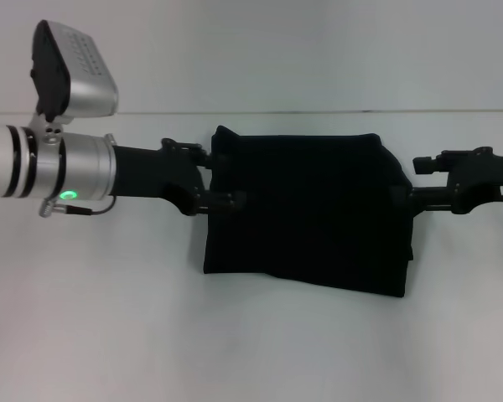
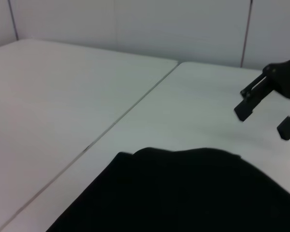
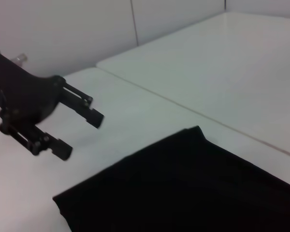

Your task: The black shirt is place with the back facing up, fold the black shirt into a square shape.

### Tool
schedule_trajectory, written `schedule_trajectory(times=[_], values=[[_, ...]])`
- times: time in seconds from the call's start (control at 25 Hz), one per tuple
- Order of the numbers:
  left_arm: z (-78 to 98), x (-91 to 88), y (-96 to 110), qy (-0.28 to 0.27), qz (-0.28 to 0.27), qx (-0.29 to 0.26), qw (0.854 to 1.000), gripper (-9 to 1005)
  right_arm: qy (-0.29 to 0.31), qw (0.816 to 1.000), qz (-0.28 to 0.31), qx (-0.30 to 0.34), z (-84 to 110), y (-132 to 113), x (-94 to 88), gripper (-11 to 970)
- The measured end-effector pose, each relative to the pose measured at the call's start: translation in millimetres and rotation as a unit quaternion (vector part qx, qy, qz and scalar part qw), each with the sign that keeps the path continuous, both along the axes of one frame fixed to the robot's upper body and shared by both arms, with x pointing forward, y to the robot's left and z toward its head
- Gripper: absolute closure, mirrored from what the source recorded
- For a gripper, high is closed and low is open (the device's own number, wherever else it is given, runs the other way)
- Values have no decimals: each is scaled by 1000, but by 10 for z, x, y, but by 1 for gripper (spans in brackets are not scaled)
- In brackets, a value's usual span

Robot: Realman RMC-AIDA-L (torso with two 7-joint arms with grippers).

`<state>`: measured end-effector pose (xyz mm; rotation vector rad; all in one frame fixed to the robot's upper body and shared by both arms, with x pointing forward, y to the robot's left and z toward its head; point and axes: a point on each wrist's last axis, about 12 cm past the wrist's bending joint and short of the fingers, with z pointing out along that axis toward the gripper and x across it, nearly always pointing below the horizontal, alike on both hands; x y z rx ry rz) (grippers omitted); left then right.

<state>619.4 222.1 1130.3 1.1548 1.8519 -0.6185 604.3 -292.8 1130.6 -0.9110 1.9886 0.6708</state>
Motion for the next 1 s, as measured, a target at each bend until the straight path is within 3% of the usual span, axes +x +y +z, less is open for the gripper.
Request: schedule_trajectory(times=[0.36,1.0], values=[[16,-60,107,1,18,5,1000,261,23,999,-12,-21,27,6,29,211],[-34,-111,127,12,20,1,1000,260,23,999,-7,-20,34,29,31,207]])
